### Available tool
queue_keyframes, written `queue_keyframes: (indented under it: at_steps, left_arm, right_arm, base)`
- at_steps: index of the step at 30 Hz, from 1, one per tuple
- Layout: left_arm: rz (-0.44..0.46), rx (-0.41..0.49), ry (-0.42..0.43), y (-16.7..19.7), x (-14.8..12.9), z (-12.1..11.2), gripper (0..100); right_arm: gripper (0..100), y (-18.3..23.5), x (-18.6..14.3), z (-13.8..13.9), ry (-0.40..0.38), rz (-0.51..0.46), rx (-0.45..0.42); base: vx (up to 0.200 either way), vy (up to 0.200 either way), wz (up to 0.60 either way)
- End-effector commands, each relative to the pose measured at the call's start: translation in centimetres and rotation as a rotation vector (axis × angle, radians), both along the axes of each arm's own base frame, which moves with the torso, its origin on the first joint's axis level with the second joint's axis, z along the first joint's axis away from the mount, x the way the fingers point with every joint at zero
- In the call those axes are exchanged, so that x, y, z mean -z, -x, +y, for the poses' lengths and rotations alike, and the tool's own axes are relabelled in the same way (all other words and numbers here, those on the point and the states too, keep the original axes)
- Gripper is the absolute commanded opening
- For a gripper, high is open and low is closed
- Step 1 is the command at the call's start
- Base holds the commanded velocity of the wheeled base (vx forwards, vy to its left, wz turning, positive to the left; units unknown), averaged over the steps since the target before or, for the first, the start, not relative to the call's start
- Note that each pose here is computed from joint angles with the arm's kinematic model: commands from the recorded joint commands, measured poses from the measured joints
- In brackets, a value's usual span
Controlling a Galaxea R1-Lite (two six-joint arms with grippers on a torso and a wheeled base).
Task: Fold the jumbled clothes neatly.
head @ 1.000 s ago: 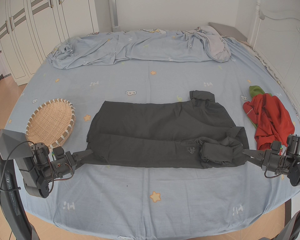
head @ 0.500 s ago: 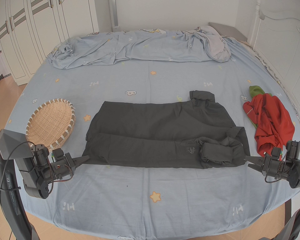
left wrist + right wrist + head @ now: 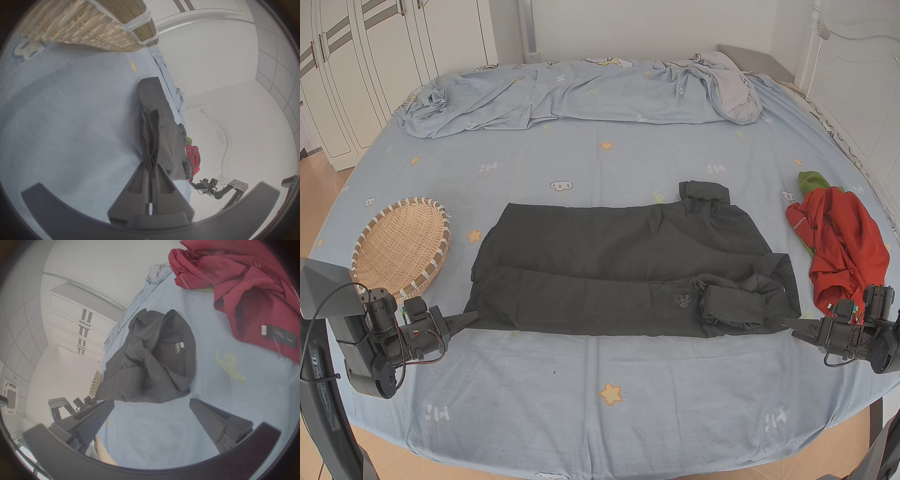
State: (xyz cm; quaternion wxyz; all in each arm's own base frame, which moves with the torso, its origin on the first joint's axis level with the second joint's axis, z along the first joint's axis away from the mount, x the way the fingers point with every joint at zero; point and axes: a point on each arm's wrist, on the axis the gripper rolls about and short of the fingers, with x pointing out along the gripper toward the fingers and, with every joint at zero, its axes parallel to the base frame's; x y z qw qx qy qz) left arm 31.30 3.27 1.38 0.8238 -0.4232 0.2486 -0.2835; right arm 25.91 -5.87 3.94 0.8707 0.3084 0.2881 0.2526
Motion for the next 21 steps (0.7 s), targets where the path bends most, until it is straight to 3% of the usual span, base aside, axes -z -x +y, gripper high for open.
queue_keyframes:
  at_steps: [1,17,18,21]
  left_arm:
    - [-0.022,0.000,-0.003,0.1,-0.4,0.0,0]
    - [-0.016,0.001,-0.002,0.3,-0.4,-0.1,0]
    - [-0.016,0.001,-0.002,0.3,-0.4,-0.1,0]
    - [-0.015,0.001,-0.002,0.3,-0.4,-0.1,0]
  right_arm:
    - [100,-0.6,1.0,0.0,0.015,0.005,-0.020]
    - [100,-4.3,0.7,0.6,0.052,-0.051,-0.016]
    - [0,-4.5,0.7,0.6,0.053,-0.050,-0.011]
    - [0,-4.4,0.8,0.6,0.052,-0.046,-0.011]
  base:
    - [0.000,0.000,0.00]
    - [0.000,0.000,0.00]
    - [0.000,0.000,0.00]
    - [0.000,0.000,0.00]
